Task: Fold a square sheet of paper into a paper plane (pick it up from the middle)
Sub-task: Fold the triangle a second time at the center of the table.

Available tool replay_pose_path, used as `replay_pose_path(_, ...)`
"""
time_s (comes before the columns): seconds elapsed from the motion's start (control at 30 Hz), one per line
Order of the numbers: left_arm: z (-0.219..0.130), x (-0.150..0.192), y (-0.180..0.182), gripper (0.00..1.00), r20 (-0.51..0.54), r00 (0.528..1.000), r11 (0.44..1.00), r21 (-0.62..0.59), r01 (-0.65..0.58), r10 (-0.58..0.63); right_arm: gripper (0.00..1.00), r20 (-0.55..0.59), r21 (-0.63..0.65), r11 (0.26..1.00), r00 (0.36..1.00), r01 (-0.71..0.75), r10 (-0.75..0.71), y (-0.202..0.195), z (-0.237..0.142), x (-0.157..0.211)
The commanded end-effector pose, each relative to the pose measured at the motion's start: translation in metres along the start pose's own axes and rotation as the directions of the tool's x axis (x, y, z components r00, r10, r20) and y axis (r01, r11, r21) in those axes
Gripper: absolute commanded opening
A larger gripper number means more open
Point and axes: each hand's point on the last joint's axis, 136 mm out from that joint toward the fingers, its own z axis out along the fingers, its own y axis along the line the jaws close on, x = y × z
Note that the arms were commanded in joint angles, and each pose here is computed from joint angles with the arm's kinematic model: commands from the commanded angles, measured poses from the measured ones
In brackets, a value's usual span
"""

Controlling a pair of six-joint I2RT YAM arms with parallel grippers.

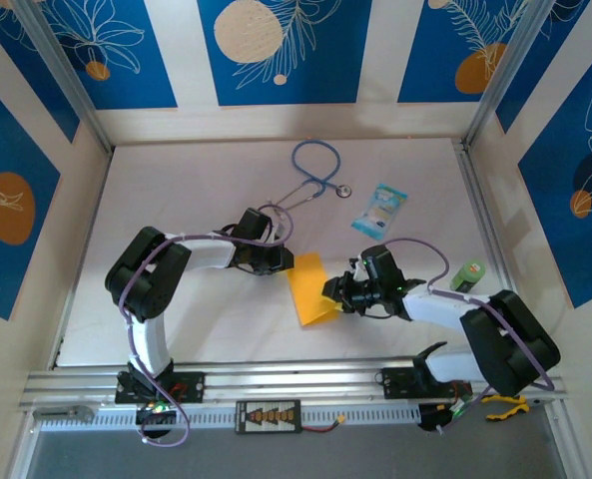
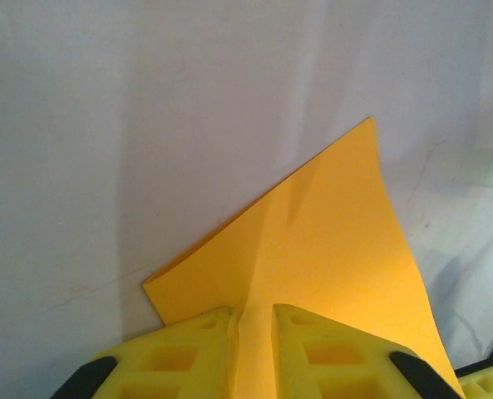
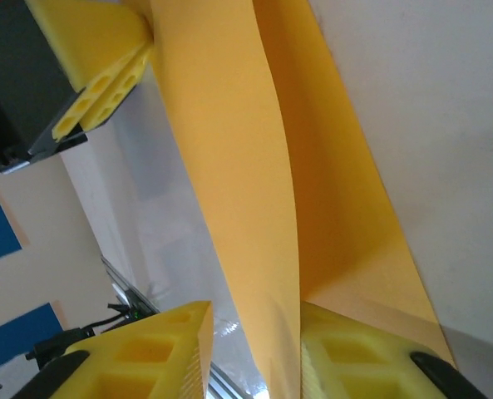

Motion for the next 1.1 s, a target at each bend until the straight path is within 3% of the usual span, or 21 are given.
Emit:
replay_pose_path(0.0,0.008,0.0,0.004,0.22,0.0,1.0,1.0,0.004,-0.017,0.017,0.26,-0.047,-0.012,0.999,0.998,0.047,-0.047,0.006,0.0,0.003)
replay_pose_path(0.17,-0.006,-0.007,-0.012,0.29,0.039,0.998,0.998,0.037,-0.052,0.05,0.12,-0.056,0.017,0.999,0.998,0.034,-0.033,-0.003,0.002,0.002)
replay_pose_path(0.27,-0.021,-0.013,-0.023,0.38,0.083,0.994,0.997,0.041,-0.071,0.068,0.08,-0.049,0.013,1.0,0.999,0.016,-0.016,-0.001,0.004,-0.002)
replay_pose_path(0.47,-0.047,-0.019,-0.031,0.41,0.159,0.985,0.997,0.02,-0.07,0.066,0.02,0.102,0.013,0.996,0.991,-0.087,0.085,0.0,0.005,-0.024)
replay_pose_path(0.63,-0.052,-0.016,-0.038,0.4,0.178,0.984,0.996,0.082,-0.024,0.009,0.02,0.202,-0.001,0.989,0.969,-0.146,0.143,0.01,0.006,-0.037)
replay_pose_path(0.87,-0.028,-0.013,-0.049,0.32,0.099,0.995,0.987,0.161,-0.001,-0.015,0.06,0.138,0.018,0.989,0.98,-0.148,0.144,0.01,0.021,-0.022)
replay_pose_path(1.07,0.001,0.004,-0.028,0.24,0.012,0.999,0.994,0.099,0.051,-0.052,0.18,0.08,0.008,0.996,0.993,-0.09,0.089,0.018,0.021,-0.018)
